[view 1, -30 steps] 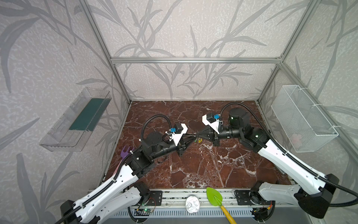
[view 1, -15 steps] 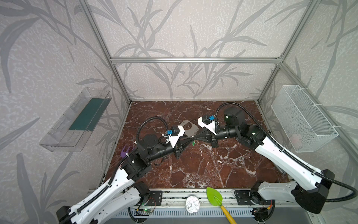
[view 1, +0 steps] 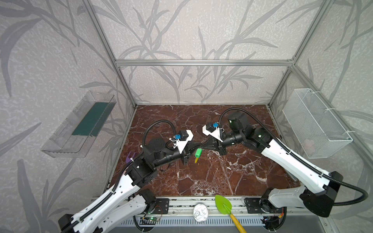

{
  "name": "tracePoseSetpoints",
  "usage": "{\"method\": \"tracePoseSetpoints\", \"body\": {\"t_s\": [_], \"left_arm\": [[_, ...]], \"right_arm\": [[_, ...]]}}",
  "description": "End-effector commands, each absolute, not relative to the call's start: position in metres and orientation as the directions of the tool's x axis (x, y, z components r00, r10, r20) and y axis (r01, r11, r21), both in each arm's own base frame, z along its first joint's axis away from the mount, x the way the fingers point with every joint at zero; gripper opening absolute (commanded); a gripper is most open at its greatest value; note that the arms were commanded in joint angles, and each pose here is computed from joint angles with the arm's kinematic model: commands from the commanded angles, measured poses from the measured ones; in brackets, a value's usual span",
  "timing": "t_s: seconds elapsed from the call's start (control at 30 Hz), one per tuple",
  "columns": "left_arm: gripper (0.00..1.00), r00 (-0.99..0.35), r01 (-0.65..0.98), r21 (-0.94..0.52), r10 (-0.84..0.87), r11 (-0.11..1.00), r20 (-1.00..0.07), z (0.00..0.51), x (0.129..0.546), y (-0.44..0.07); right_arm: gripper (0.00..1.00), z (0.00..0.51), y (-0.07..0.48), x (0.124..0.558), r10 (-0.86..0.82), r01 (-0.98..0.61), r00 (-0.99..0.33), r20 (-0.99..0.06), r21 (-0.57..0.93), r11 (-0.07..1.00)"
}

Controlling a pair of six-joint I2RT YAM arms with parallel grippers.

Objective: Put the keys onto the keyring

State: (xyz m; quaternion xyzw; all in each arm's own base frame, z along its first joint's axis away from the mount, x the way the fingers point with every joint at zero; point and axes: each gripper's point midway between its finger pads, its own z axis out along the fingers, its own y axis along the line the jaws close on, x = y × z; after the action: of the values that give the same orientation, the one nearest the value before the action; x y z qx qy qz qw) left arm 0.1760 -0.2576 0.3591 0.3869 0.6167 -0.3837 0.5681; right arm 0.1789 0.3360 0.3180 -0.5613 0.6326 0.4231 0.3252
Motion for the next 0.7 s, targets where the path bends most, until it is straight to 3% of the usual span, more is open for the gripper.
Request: {"method": "tracePoseSetpoints", "body": {"t_s": [0.0,0.17,0.4,0.57,0.67], "left_arm": [[0.02,0.029,0.938,0.027,0.001,0.347,-1.000,0.388,0.163,-0.260],[0.01,-0.010,0.934,0.005,0.042,0.357,-0.999,0.375,0.168,-0.262],[0.10,-0.034,0.904,-0.021,0.023,0.428,-0.999,0.370,0.170,-0.248],[0.11,-0.031,0.872,-0.017,0.020,0.489,-0.999,0.365,0.171,-0.233],[0.11,-0.050,0.882,-0.022,0.048,0.470,-0.998,0.357,0.168,-0.235]], "right_arm": [[0.00,0.322,0.338,0.177,-0.435,-0.987,-0.140,-0.889,0.158,-0.005],[0.00,0.329,0.337,0.176,-0.413,-0.990,-0.132,-0.901,0.143,0.003],[0.00,0.334,0.333,0.180,-0.373,-0.990,-0.141,-0.917,0.140,0.029],[0.00,0.342,0.329,0.182,-0.334,-0.989,-0.147,-0.931,0.148,0.025],[0.00,0.343,0.329,0.180,-0.327,-0.989,-0.144,-0.934,0.149,0.012]]}}
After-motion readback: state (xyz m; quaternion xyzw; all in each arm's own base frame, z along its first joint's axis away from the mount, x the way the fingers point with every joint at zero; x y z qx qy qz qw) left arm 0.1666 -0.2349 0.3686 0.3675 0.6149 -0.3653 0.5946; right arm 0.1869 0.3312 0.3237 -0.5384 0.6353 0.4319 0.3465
